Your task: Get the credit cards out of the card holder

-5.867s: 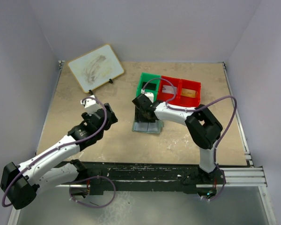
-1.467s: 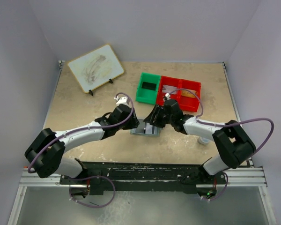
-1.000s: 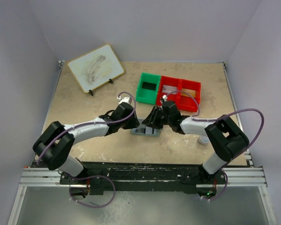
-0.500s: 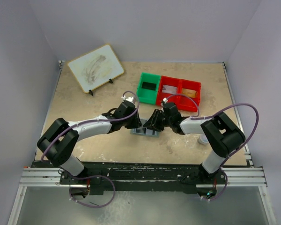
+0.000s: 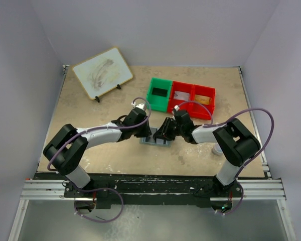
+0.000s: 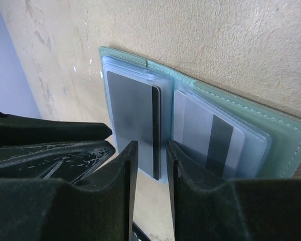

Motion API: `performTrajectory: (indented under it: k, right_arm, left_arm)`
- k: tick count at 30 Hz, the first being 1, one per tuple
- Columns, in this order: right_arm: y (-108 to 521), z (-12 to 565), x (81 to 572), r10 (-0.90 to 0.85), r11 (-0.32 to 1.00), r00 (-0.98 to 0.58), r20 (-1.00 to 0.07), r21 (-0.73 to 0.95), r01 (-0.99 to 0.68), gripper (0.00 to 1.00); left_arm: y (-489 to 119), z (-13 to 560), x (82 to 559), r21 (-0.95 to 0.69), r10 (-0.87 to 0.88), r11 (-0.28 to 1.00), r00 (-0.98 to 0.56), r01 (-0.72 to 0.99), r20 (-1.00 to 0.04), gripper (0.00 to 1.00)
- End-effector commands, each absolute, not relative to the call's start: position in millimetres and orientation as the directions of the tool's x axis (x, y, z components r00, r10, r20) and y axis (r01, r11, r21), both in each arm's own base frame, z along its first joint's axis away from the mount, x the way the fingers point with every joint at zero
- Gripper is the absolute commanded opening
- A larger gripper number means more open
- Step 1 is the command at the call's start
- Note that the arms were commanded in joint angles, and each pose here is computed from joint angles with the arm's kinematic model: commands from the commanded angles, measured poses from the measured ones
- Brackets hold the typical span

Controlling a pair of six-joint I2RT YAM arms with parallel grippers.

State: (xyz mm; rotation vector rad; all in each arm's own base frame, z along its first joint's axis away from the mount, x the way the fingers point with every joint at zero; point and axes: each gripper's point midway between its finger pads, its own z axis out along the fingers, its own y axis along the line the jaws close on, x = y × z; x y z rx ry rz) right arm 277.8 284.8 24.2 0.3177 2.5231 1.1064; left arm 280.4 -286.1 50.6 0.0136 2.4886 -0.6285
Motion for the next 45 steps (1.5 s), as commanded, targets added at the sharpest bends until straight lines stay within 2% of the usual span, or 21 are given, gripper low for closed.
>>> performTrajectory:
  k: [1, 15, 25, 35, 45]
  right_arm:
    - [282, 18, 279, 0.345, 0.677, -0.909, -0.233, 0.733, 0.07, 0.32]
    - [282, 17, 280, 0.348, 0.682, -0.91, -0.228, 0.727, 0.079, 0.32]
    - [281, 18, 281, 0.347, 0.689, -0.909, -0.233, 0.721, 0.078, 0.33]
    - [281, 17, 282, 0.347, 0.69, -0.909, -0.232, 0.719, 0.079, 0.33]
    - [280, 17, 281, 0.346, 0.688, -0.909, -0.232, 0.721, 0.078, 0.33]
  left_arm:
    - [-286, 43, 280, -0.428, -0.105, 0.889, -0.836, 0.164, -0.538, 0.23]
    - [-273, 32, 271, -0.414, -0.125, 0.902, -0.843, 0.123, -0.523, 0.21]
    - [-272, 42, 277, -0.395, -0.121, 0.909, -0.825, 0.13, -0.552, 0.23]
    - [-273, 30, 275, -0.373, -0.092, 0.919, -0.849, 0.129, -0.52, 0.24]
    - [-266, 30, 277, -0.338, -0.09, 0.934, -0.843, 0.113, -0.53, 0.24]
